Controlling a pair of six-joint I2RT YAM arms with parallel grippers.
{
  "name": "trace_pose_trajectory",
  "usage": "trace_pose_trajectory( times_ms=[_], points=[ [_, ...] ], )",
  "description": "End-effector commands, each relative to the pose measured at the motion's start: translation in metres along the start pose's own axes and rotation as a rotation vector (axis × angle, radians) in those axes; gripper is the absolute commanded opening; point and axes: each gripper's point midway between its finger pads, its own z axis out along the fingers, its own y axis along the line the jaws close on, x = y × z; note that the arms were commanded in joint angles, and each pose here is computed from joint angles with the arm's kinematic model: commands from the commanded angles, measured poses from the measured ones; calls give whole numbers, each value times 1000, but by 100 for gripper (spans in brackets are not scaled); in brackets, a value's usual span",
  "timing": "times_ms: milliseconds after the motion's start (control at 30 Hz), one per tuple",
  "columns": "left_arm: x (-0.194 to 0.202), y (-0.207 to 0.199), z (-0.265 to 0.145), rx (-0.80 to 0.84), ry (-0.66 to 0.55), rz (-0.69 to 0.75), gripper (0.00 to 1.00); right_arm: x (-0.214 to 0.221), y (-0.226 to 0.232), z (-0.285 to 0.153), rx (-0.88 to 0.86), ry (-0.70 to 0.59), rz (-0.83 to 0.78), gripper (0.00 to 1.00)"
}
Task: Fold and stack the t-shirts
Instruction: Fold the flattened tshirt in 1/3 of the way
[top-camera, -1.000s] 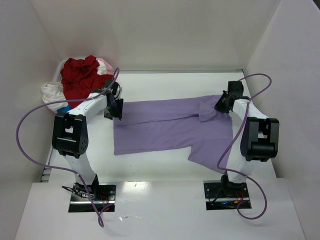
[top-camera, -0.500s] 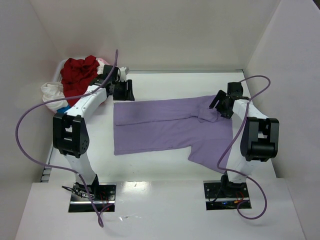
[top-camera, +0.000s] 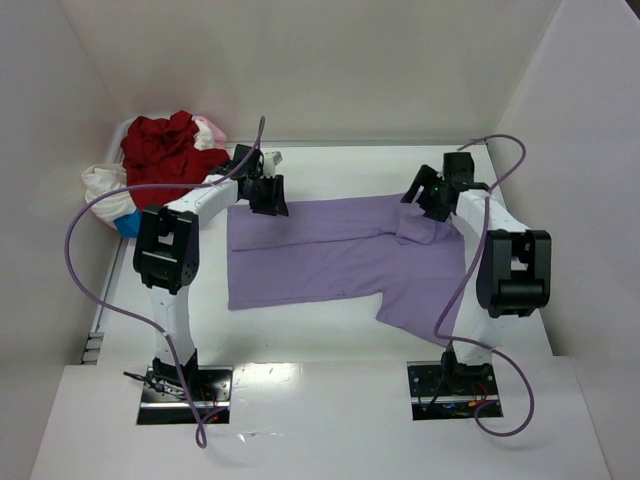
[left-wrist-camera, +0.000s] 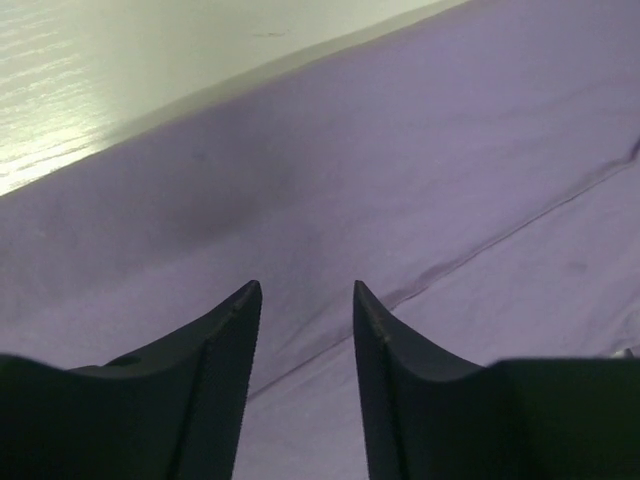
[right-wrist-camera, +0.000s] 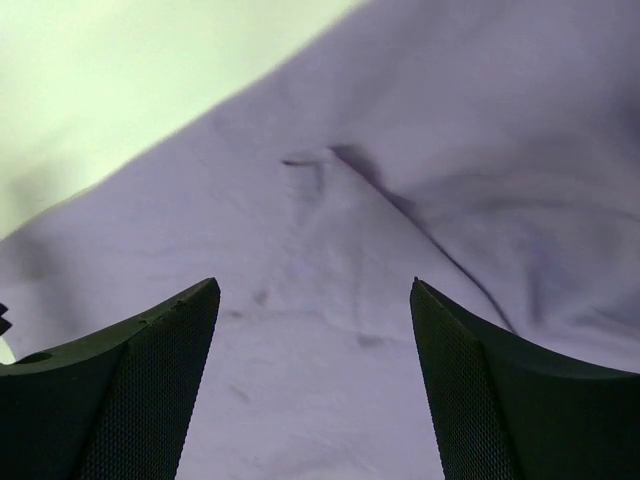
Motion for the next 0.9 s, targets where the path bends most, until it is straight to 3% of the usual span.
trace_pose_trajectory(
  times_ms=[0, 167, 367, 467, 600, 700, 733, 867],
  points=[
    [-11, 0, 3, 18, -39, 3, 49, -8, 32, 22, -55, -8, -62, 82],
    [9, 18, 13, -54, 21, -13, 38, 7, 20, 49, 25, 48, -78, 78],
    [16, 26, 19, -82, 45, -21, 30, 6, 8, 49, 82, 40, -88, 73],
    [19, 27, 22, -83, 53, -24, 28, 8, 5, 52, 94, 43, -88, 62],
    [19, 27, 22, -83, 53, -24, 27, 13, 1, 57, 107, 64, -85, 28],
    [22, 29, 25, -85, 62, -27, 27, 14, -3, 60, 122, 66, -85, 12],
    [22, 29, 25, -85, 62, -27, 27, 14, -3, 60, 122, 66, -94, 2],
    [22, 29, 25, -85, 62, -27, 27, 16, -9, 59, 151, 75, -103, 3]
  ],
)
